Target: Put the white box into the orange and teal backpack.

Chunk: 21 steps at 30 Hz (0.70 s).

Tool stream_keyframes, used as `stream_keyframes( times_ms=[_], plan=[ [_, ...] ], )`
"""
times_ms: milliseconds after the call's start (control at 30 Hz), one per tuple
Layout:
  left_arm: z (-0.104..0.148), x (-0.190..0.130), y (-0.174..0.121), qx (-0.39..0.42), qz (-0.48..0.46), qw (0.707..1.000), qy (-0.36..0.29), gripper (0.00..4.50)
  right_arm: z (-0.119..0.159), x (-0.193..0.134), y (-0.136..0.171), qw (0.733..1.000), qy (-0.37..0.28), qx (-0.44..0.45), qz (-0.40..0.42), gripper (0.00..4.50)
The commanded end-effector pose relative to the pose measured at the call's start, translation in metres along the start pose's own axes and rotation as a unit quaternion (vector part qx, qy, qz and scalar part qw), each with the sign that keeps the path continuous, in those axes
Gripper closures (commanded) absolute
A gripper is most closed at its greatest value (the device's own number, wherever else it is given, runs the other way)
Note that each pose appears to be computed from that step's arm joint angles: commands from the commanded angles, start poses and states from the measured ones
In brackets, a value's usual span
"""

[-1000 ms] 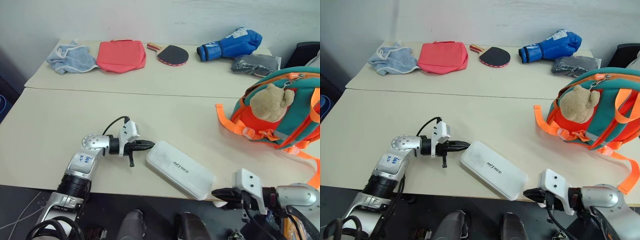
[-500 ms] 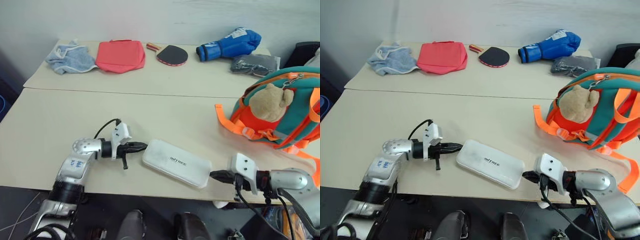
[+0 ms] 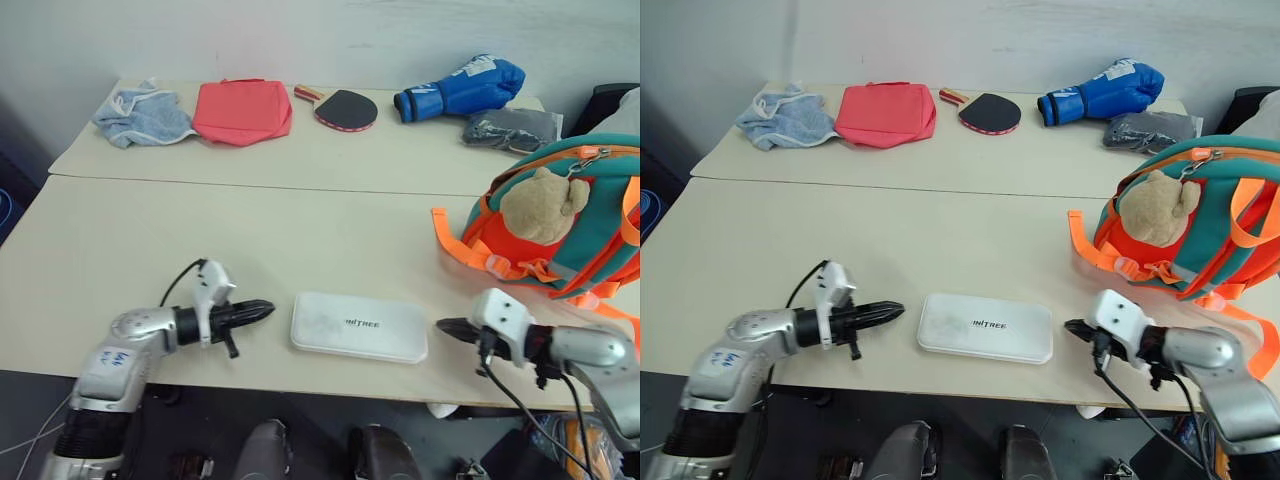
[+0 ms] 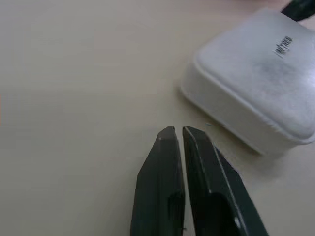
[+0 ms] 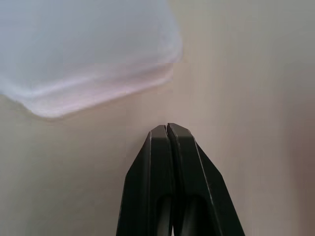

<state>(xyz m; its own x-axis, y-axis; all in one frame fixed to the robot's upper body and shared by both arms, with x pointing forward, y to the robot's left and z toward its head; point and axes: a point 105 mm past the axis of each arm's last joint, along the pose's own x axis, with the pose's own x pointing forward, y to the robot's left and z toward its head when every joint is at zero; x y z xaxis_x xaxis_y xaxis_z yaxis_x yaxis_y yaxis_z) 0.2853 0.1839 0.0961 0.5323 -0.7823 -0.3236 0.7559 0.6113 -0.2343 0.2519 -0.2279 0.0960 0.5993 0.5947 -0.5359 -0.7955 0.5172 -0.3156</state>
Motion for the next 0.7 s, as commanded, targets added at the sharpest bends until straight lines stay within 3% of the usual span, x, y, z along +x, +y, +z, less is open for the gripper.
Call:
stream_keyframes(
  times_ms=[33, 200, 333, 700],
  plan=[
    [0.001, -0.024, 0.003, -0.167, -0.027, 0.985, 0.037, 3.02, 0.004, -0.016, 0.003, 1.0, -0.012, -0.009, 0.012, 4.5],
    [0.01, -0.036, 0.002, -0.297, -0.072, 0.947, 0.097, 1.47, 0.001, -0.015, 0.01, 0.999, -0.015, -0.008, 0.031, 4.5],
    [0.01, -0.016, 0.005, -0.359, -0.061, 0.92, 0.147, 0.09, 0.003, -0.004, 0.014, 0.998, -0.028, -0.013, 0.046, 4.5],
    [0.021, 0.04, -0.029, -0.386, -0.156, 0.888, 0.194, 0.03, 0.018, 0.029, 0.021, 0.994, -0.06, -0.042, 0.079, 4.5]
  ],
)
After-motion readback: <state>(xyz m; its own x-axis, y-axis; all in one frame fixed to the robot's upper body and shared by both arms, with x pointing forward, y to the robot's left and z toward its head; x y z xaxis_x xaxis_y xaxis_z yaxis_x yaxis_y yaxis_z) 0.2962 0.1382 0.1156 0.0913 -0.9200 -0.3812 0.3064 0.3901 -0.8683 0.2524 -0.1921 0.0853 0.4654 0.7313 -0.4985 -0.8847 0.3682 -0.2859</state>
